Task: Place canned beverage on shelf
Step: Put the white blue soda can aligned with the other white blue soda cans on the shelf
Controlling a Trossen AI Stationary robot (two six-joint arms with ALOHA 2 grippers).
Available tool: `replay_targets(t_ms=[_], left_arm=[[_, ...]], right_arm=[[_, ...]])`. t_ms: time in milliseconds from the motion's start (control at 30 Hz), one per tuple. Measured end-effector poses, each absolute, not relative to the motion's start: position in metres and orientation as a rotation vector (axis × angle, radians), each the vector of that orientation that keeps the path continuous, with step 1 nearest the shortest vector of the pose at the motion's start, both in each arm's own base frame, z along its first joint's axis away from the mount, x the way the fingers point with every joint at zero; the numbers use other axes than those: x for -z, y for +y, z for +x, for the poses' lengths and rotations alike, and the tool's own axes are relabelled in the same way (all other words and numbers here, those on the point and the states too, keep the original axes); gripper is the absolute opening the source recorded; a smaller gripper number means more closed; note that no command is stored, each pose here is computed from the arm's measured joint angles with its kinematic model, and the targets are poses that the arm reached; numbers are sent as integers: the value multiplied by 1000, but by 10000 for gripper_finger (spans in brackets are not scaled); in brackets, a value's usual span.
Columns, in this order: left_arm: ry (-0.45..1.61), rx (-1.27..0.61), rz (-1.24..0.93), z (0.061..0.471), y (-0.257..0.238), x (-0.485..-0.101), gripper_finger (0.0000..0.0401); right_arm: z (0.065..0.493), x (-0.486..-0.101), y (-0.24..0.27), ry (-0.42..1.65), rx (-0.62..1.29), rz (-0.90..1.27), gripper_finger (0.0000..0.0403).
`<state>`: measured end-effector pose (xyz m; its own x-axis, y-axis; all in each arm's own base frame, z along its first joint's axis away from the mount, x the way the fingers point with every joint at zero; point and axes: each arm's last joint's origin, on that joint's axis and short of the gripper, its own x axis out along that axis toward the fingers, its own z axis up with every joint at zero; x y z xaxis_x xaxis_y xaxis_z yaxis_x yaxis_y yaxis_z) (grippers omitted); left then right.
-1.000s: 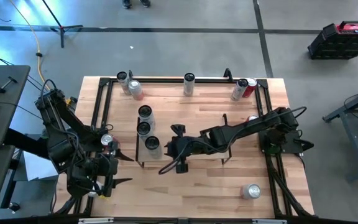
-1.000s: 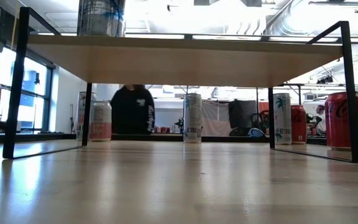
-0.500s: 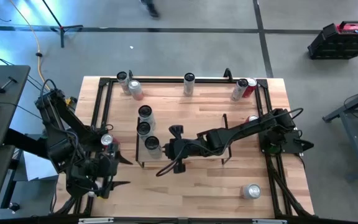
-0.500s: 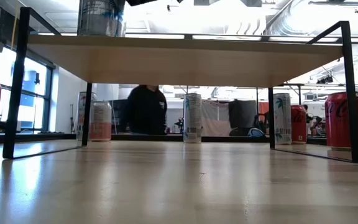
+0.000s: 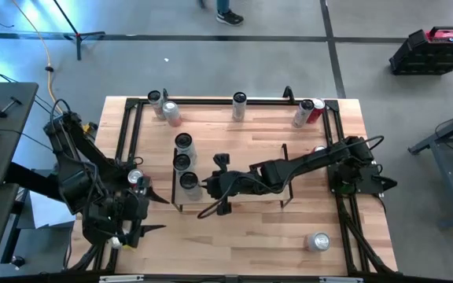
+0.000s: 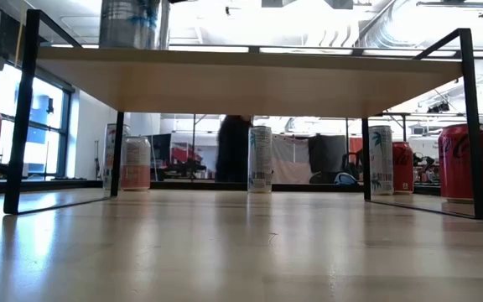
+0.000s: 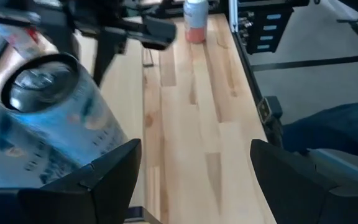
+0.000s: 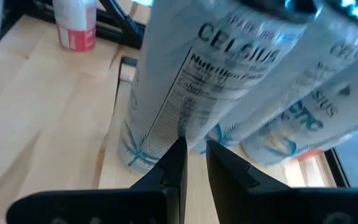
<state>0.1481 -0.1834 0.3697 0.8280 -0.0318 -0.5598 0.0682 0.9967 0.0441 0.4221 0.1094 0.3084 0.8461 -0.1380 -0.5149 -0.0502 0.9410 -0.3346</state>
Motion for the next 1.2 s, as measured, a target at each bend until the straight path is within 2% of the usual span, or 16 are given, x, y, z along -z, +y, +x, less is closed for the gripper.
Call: replay_targets(t_ms=[900,1200], left_arm=[[528,-21,115,149,-170,-377,291],[527,-25,108,149,-170,-377,291]], right_arm=[[428,-316,105,482,16,-353,44],[430,-318,103,460,-10,-461,44]])
